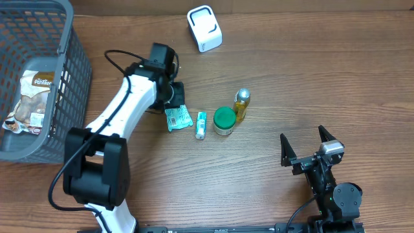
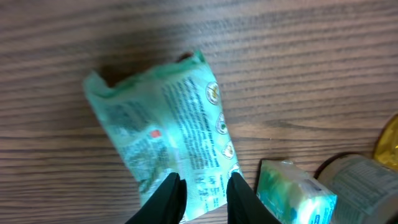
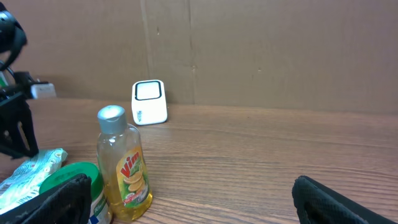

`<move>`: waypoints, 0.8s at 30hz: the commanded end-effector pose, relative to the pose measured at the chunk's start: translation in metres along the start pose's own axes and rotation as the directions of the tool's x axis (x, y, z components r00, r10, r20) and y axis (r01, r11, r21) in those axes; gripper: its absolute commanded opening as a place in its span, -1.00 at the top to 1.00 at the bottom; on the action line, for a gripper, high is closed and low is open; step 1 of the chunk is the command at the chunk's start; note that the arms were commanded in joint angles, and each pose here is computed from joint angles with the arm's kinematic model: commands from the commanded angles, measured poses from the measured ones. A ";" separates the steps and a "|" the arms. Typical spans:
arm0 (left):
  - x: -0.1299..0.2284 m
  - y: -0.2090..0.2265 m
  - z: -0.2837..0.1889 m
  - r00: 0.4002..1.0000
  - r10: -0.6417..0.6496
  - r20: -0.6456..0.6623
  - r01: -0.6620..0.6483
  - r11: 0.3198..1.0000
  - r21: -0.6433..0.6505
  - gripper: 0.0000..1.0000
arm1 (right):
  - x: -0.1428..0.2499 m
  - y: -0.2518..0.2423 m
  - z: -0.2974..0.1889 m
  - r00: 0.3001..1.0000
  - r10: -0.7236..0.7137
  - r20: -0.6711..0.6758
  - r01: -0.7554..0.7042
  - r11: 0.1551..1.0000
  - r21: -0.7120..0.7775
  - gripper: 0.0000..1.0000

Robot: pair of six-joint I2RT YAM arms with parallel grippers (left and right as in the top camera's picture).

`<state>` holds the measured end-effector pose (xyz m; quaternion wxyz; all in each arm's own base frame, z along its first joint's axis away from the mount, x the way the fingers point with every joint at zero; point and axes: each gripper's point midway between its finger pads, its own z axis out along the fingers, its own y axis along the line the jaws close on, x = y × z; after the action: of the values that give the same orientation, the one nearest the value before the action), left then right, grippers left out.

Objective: Scan the item barcode

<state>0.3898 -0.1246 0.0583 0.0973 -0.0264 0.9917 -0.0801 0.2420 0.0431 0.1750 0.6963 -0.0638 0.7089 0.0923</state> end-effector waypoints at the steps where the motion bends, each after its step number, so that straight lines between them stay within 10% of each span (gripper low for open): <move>1: 0.009 0.005 0.019 0.999 -0.024 -0.035 0.022 0.998 -0.058 0.56 | 0.003 -0.002 0.000 1.000 -0.004 0.001 0.004 1.000 0.010 -1.00; 12: 0.037 0.024 0.068 0.983 -0.047 -0.178 0.020 0.989 -0.150 0.36 | 0.003 -0.002 0.000 1.000 -0.004 0.001 0.004 1.000 0.010 -1.00; 24: -0.009 0.008 0.007 1.000 -0.019 0.007 0.020 0.993 -0.114 0.28 | 0.003 -0.002 0.000 1.000 -0.004 0.001 0.004 1.000 0.010 -1.00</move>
<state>0.3827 -0.1200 0.0237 0.0487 -0.0364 0.9977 -0.0297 0.2420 0.0432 0.1750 0.6963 -0.0640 0.7089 0.0925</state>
